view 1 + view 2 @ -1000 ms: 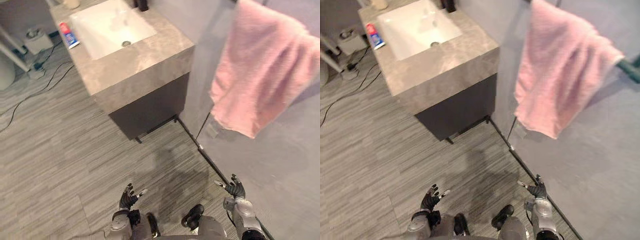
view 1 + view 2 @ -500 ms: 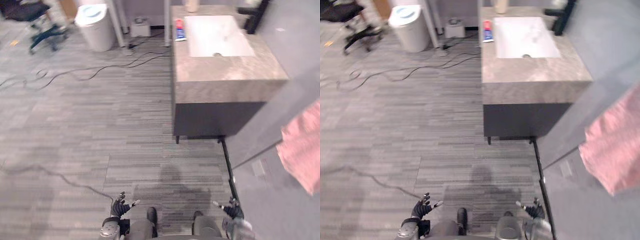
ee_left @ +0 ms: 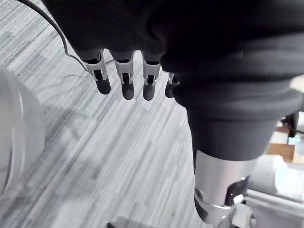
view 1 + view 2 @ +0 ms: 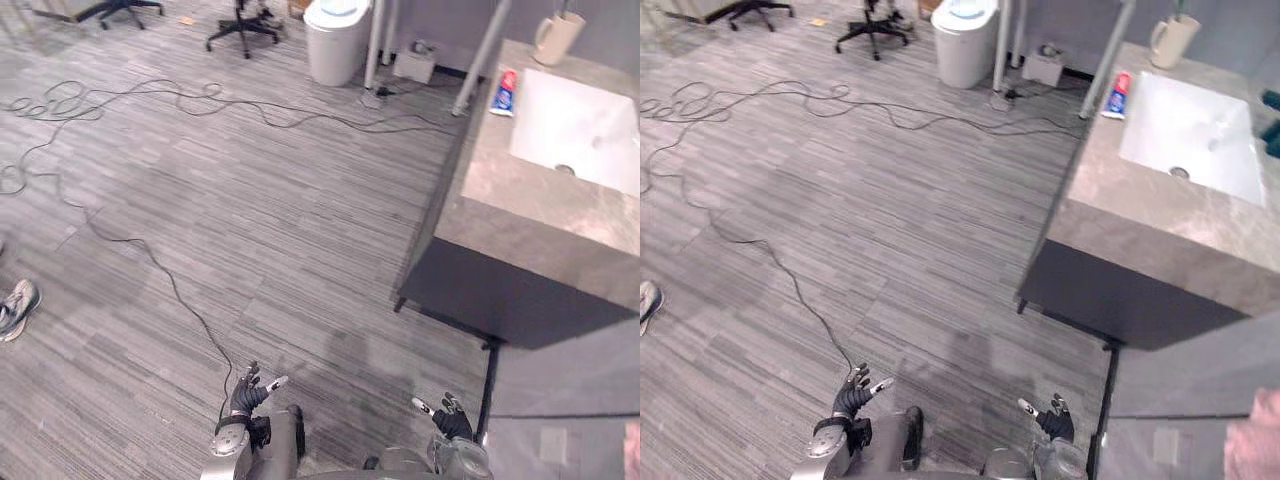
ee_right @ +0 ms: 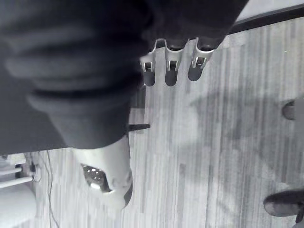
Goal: Organize washtable
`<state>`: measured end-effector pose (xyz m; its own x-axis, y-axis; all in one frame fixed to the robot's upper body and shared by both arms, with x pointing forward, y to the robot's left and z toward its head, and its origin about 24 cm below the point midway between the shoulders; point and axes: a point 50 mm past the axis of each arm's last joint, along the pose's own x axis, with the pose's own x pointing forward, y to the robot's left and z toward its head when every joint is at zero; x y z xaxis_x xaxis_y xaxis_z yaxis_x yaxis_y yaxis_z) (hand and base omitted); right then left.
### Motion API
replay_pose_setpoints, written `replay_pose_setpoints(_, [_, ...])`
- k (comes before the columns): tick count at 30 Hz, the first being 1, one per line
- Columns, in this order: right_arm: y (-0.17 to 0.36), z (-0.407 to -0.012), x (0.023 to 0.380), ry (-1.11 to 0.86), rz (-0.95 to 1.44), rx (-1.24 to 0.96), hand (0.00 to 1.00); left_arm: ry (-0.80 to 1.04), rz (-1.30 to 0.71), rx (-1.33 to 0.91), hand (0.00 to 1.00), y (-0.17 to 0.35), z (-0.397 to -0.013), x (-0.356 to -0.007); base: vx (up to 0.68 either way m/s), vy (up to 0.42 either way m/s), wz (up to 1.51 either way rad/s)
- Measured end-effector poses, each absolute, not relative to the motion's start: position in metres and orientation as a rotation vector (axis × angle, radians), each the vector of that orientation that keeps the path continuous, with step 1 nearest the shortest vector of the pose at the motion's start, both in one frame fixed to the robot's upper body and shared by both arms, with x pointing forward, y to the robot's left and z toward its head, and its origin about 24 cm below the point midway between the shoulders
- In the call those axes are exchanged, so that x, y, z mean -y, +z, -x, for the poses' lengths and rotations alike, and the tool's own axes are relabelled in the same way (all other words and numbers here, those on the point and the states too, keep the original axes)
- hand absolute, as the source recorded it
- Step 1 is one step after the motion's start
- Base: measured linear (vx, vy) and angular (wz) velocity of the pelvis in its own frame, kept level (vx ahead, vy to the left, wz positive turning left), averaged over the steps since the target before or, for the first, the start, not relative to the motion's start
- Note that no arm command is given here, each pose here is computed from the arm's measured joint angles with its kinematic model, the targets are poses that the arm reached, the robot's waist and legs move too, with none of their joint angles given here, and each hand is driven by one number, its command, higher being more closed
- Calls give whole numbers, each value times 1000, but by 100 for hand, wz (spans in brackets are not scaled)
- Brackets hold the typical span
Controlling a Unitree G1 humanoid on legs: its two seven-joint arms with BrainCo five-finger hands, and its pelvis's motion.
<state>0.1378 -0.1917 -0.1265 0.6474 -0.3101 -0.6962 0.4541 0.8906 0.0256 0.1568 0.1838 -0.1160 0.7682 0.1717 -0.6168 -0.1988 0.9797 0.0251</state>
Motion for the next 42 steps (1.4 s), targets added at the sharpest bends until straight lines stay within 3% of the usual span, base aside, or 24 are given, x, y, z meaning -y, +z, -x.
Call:
replay_pose_setpoints(8, [-134, -129, 203, -468, -189, -805, 0, 233, 33, -681, 0, -118, -153, -192, 96, 270, -3])
replay_pose_setpoints(19, [-136, -135, 168, -298, -167, -823, 0, 202, -7, -727, 0, -124, -141, -191, 382, 289, -28])
replay_pose_setpoints(31, [-138, -127, 190, -336, -115, -845, 0, 215, 14, -743, 0, -126, -134, -187, 447, 14, 17])
replay_pose_setpoints(42, [-126, -147, 185, -329, -144, -753, 0, 279, 73, -708, 0, -122, -132, -187, 428, 69, -102])
